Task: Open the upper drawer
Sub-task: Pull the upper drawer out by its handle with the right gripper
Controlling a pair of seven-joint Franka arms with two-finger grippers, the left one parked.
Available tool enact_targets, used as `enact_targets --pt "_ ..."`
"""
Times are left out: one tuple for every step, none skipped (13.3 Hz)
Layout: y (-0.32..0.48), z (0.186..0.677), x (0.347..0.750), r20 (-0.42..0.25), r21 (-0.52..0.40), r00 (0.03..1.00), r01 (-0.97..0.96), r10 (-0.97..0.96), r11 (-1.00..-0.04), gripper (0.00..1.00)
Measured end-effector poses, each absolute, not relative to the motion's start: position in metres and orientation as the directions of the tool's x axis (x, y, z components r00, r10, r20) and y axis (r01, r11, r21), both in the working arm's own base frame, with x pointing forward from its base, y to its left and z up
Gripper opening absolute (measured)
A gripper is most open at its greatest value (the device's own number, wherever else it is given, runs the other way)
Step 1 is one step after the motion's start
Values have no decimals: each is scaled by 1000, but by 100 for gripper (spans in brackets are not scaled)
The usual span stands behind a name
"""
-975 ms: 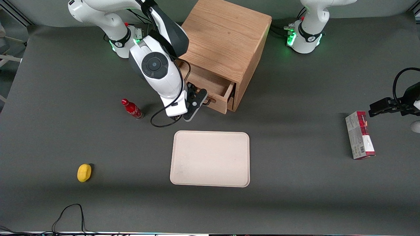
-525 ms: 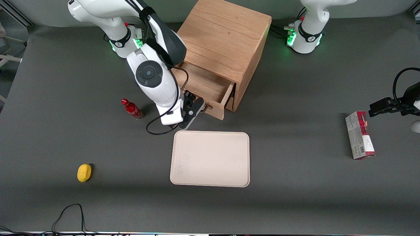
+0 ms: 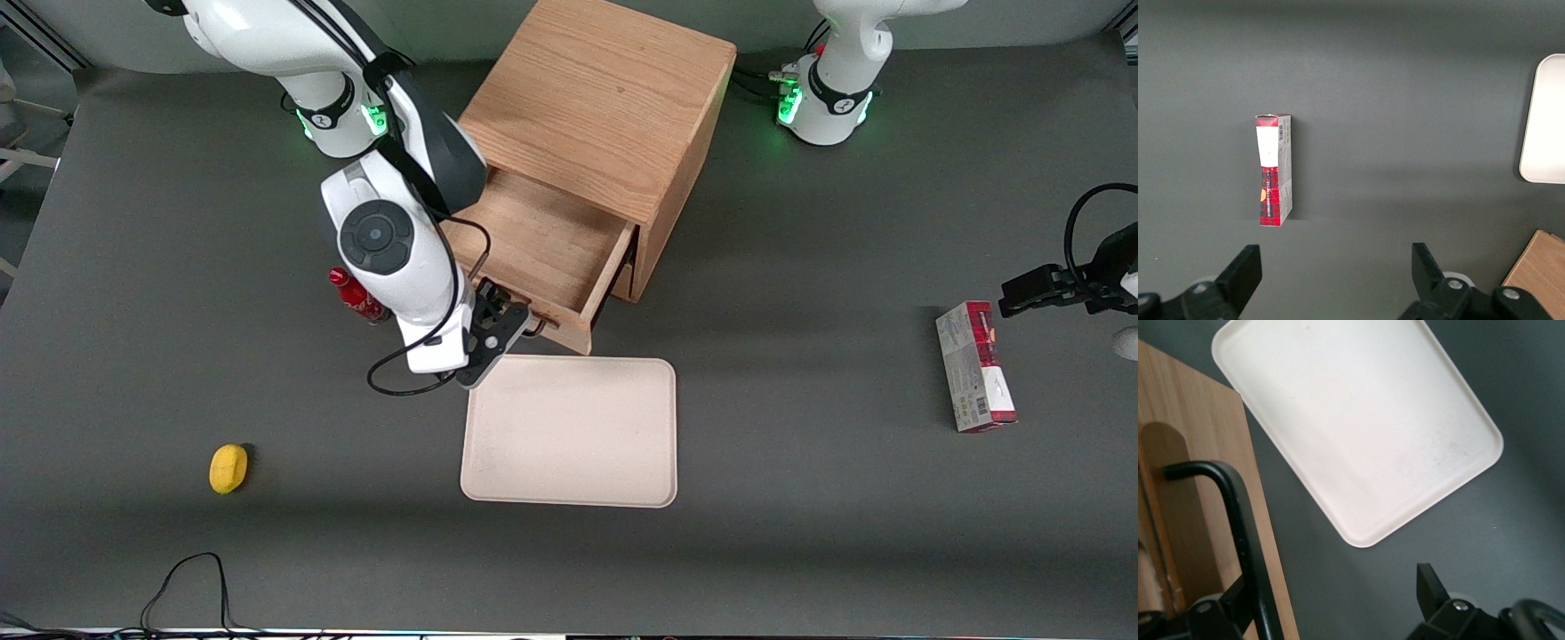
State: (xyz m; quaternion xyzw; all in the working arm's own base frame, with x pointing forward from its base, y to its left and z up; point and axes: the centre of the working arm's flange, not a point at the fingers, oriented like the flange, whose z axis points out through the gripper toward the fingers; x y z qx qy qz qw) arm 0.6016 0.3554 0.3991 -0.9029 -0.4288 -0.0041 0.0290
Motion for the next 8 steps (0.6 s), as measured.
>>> enact_targets --pt "348 399 610 37 -47 631 776 775 -629 100" --pt "340 398 617 40 -46 635 773 772 -633 100" --pt "334 397 623 41 -45 638 770 769 -637 100" --pt "330 395 627 41 -45 642 767 766 -640 100" --pt "329 394 630 43 -44 644 765 764 -642 100" --pt "328 393 633 45 -43 645 764 762 -644 100" --pt "327 393 636 47 -42 648 762 760 -647 100" --pt "325 392 640 51 -41 652 758 756 -651 100"
